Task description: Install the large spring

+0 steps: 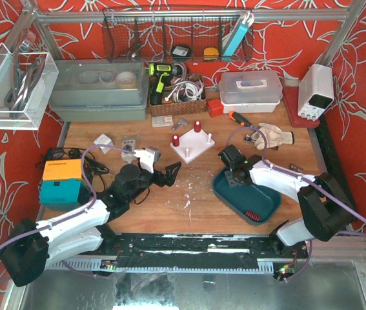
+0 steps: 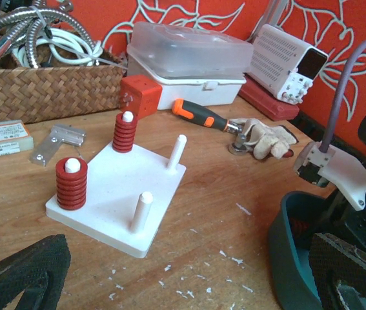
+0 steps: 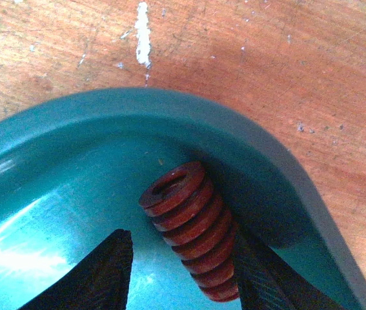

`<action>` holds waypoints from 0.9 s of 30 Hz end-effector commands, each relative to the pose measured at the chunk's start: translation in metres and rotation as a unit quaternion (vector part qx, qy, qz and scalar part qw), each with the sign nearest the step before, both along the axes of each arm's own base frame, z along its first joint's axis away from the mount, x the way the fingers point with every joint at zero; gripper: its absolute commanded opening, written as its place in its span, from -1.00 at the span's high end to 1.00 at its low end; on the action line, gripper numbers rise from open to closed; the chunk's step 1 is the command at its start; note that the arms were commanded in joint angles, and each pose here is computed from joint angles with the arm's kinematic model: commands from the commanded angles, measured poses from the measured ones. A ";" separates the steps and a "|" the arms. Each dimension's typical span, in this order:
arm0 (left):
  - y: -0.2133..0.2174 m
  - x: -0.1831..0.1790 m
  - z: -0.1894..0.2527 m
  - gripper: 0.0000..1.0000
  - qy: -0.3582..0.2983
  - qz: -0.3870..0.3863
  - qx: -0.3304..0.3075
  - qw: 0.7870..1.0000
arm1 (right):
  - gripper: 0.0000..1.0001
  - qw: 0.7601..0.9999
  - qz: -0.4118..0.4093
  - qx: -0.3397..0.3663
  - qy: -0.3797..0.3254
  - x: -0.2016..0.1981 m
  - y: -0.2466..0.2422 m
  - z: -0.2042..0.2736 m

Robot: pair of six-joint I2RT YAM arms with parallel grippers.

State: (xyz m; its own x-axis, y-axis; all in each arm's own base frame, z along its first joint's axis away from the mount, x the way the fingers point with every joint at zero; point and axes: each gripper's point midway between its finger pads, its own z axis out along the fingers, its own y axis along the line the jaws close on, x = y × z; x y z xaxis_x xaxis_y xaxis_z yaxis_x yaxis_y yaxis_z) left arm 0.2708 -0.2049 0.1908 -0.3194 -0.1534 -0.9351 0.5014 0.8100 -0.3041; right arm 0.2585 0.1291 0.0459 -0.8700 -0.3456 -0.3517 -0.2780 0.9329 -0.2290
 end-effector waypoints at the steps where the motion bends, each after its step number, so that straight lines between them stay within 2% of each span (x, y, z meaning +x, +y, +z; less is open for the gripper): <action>1: 0.001 0.001 0.004 -1.00 -0.014 0.005 0.001 1.000 | 0.07 1.000 -0.021 0.001 0.003 0.005 -0.001 -0.002; 10: 0.001 0.003 0.002 -1.00 -0.013 0.008 0.006 1.000 | 0.06 0.998 -0.032 0.044 0.043 -0.007 0.012 -0.015; 22: 0.003 0.004 0.000 -1.00 -0.012 0.013 0.012 1.000 | 0.07 0.997 -0.051 0.008 0.049 -0.010 -0.003 -0.031; 27: 0.001 0.004 0.002 -1.00 -0.011 0.011 0.009 1.000 | 0.20 0.998 -0.048 0.010 0.050 -0.011 -0.002 -0.031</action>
